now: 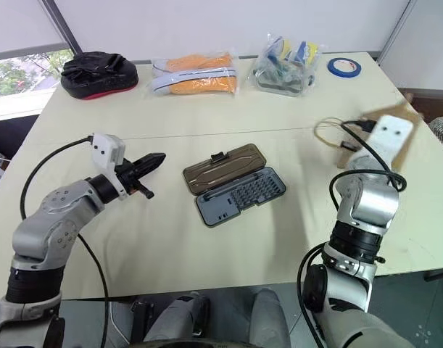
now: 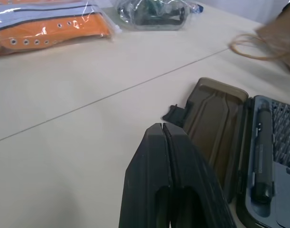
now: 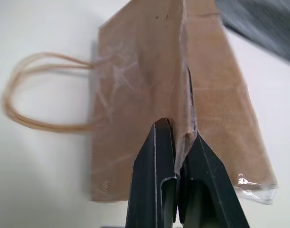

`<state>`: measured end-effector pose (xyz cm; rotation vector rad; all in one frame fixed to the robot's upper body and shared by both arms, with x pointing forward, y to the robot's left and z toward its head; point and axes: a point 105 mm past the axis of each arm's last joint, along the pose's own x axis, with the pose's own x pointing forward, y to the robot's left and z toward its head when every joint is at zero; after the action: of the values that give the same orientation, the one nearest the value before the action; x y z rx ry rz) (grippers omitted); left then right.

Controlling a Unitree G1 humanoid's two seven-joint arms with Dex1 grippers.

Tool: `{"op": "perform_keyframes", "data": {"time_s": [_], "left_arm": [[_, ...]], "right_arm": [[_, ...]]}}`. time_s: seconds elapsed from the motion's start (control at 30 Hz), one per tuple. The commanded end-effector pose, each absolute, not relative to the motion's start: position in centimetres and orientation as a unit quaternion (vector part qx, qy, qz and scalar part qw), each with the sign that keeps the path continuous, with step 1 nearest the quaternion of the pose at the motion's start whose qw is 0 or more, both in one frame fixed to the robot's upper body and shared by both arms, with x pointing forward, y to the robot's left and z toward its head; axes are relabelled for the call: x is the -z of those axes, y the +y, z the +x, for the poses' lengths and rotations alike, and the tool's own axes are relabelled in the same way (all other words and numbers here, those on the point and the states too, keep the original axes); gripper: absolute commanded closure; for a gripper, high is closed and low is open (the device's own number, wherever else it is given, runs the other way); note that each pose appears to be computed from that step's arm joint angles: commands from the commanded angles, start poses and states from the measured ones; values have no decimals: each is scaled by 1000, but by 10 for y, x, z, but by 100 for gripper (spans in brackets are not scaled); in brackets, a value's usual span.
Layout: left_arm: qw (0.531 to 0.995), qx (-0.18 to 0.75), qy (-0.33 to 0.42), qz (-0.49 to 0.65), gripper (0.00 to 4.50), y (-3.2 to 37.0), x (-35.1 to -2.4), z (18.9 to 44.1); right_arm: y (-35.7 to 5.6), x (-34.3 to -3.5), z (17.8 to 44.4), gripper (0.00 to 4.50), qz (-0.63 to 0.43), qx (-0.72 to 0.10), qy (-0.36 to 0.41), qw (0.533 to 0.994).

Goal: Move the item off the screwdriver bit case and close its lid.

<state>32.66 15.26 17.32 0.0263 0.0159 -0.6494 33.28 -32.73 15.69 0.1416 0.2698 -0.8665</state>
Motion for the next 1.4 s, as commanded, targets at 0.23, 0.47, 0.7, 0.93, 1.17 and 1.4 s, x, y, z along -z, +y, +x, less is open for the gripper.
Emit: {"op": "perform_keyframes", "data": {"time_s": [0.23,0.47,0.7,0.93,1.17,1.4], "left_arm": [[946,324,-18,24,450,149,-184,327],[948,318,-18,24,450,153,-184,326],[949,314,-18,24,450,155,-184,327],[948,316,-23,23,450,152,-185,329],[949,312,-29,23,450,152,-187,329],[950,309,-28,22,450,153,-184,328]], "right_arm": [[-347,-142,316,395,93,469,142,866],[-344,-165,326,45,48,439,97,892],[-311,-241,350,3,6,321,-40,946],[-214,-279,394,3,-3,35,-76,997],[-189,-282,412,3,-33,-59,-51,996],[-171,-251,422,3,-142,-175,40,973]]}}
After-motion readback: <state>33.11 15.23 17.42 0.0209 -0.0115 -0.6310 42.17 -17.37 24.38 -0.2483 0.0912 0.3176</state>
